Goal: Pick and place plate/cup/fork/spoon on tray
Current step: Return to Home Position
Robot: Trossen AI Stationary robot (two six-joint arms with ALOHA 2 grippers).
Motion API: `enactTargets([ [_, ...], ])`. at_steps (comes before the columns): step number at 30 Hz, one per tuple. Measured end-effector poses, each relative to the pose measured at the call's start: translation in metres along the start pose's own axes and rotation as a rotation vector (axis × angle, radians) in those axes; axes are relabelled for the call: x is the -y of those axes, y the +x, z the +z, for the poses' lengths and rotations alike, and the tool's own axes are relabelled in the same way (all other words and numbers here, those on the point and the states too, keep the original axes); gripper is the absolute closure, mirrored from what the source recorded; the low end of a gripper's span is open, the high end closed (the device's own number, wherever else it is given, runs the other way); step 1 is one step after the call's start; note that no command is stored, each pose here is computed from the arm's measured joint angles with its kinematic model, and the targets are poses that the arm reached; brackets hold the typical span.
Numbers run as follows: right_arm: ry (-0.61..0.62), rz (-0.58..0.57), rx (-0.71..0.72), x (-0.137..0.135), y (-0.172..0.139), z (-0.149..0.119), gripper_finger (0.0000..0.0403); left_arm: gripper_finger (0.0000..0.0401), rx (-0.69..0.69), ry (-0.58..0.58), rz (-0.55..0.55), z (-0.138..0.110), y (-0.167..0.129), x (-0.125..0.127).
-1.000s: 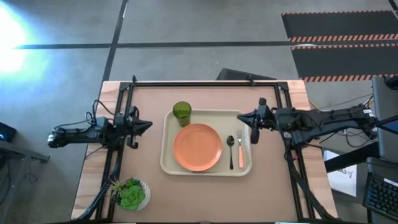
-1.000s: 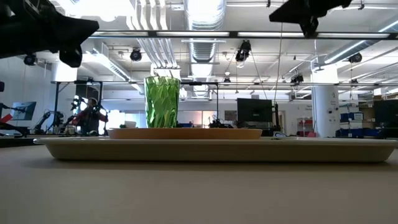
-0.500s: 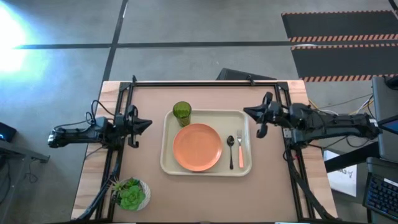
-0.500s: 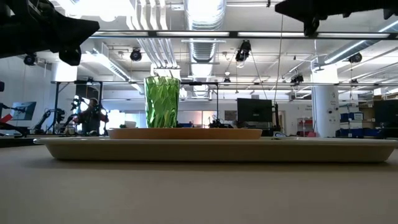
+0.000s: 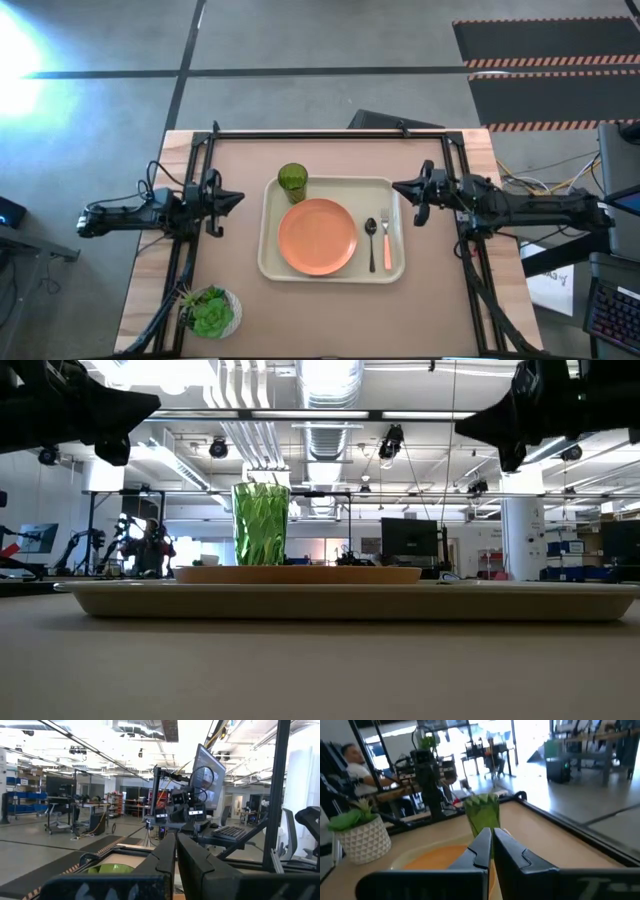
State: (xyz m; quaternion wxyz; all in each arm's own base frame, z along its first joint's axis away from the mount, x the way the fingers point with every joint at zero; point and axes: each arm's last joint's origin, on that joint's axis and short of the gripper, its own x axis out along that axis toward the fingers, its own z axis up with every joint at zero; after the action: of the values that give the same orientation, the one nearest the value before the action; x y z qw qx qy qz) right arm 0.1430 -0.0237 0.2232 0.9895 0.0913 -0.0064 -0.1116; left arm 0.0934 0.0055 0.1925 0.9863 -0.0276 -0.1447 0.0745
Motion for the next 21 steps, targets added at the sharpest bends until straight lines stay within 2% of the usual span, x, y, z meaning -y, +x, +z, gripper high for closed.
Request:
enactTargets([
  [4,0.006,0.016,0.084,0.003,-0.003,-0.015,0.0394,0.0401,0.000,0.001,0.024,0.000,0.000,-0.001],
  [10,0.027,0.012,0.080,0.008,-0.010,-0.040,0.0394,0.0401,0.000,0.000,0.027,0.000,0.000,-0.001],
  [14,-0.044,0.007,0.105,0.008,-0.012,-0.039,0.0394,0.0401,0.000,-0.001,0.028,0.000,0.000,-0.001],
  [17,-0.108,-0.078,0.143,0.010,-0.015,-0.035,0.0394,0.0401,0.000,-0.001,0.028,0.000,0.000,-0.001],
  [19,-0.105,-0.148,0.168,0.013,-0.018,-0.034,0.0394,0.0401,-0.001,-0.001,0.028,-0.001,0.000,-0.001],
  [21,-0.105,-0.167,0.156,0.014,-0.019,-0.036,0.0394,0.0401,-0.001,-0.001,0.028,-0.001,0.000,-0.001],
])
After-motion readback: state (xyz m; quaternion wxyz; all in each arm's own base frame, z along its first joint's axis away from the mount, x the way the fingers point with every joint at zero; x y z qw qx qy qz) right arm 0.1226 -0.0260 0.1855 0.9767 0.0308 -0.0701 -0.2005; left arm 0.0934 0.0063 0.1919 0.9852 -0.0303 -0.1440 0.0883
